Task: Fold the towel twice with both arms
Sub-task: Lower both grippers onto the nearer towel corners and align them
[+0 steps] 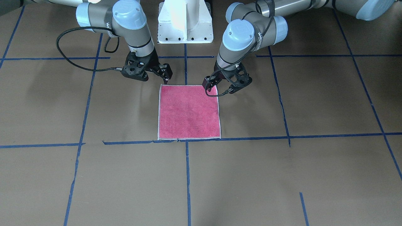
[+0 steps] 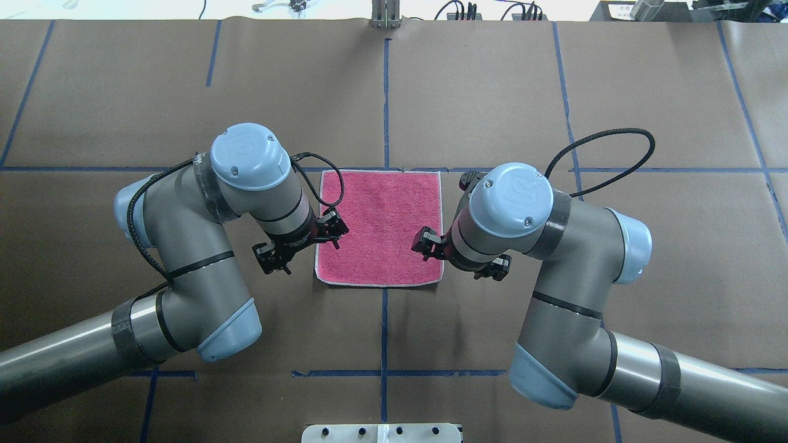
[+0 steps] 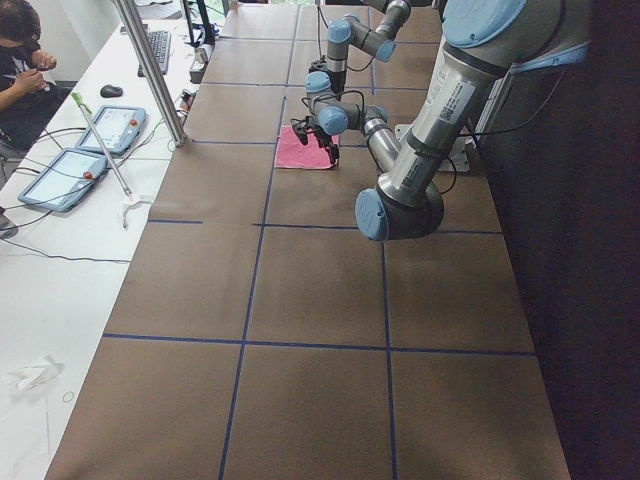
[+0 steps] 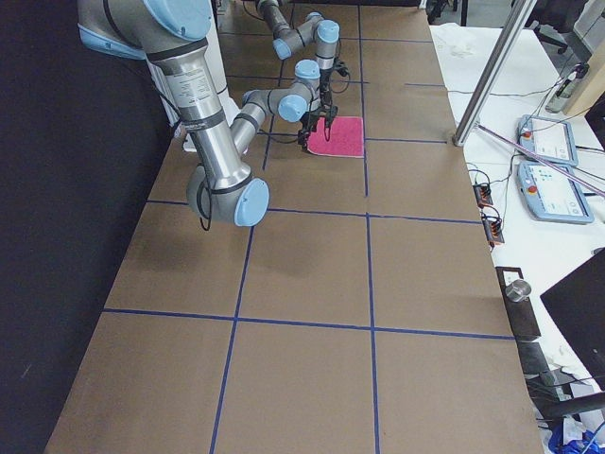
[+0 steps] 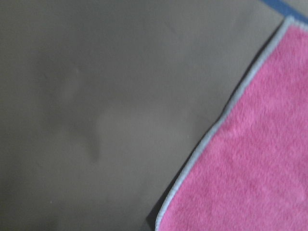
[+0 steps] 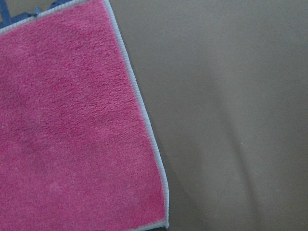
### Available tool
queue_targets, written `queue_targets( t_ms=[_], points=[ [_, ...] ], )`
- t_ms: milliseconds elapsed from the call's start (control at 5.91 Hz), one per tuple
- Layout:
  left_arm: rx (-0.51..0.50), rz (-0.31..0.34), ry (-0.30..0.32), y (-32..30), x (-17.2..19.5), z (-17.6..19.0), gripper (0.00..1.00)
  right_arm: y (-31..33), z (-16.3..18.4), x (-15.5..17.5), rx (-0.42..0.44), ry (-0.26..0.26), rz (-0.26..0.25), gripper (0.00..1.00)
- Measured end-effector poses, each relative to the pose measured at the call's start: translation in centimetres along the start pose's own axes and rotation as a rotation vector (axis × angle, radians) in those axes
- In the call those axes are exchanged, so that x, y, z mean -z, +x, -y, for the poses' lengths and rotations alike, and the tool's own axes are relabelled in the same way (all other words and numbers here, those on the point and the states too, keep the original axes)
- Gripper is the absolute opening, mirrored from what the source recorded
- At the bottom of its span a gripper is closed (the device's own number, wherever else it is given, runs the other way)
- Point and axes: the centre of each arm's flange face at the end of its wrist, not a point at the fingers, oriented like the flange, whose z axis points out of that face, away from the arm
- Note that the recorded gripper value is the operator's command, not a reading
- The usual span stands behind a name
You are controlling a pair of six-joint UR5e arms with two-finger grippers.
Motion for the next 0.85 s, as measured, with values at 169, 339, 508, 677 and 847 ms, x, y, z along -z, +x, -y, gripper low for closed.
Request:
queue_targets(
  t_ms=[169, 339, 508, 677, 847],
  points=[
    [-0.014, 0.006, -0.002, -0.2, -0.4, -0.4, 1.00, -0.4, -0.5, -0.3, 0.008, 0.006, -0.001, 1.00],
    [-0.021, 0.013, 0.005, -0.5, -0.9, -0.6, 1.00, -0.7, -0.5, -0.9, 0.002, 0.013, -0.009, 1.00],
    [-0.022, 0.017, 0.019, -0.6, -1.3, -0.5, 1.00, -0.7, -0.2, -1.8, -0.029, 0.016, -0.025, 1.00],
    [-0.020, 0.021, 0.028, -0.8, -1.4, -0.3, 1.00, -0.4, 0.1, -2.7, -0.086, 0.019, -0.039, 1.00],
    [-0.017, 0.026, 0.029, -1.0, -1.7, -0.4, 1.00, -0.3, 0.4, -3.2, -0.142, 0.022, -0.046, 1.00]
  ],
)
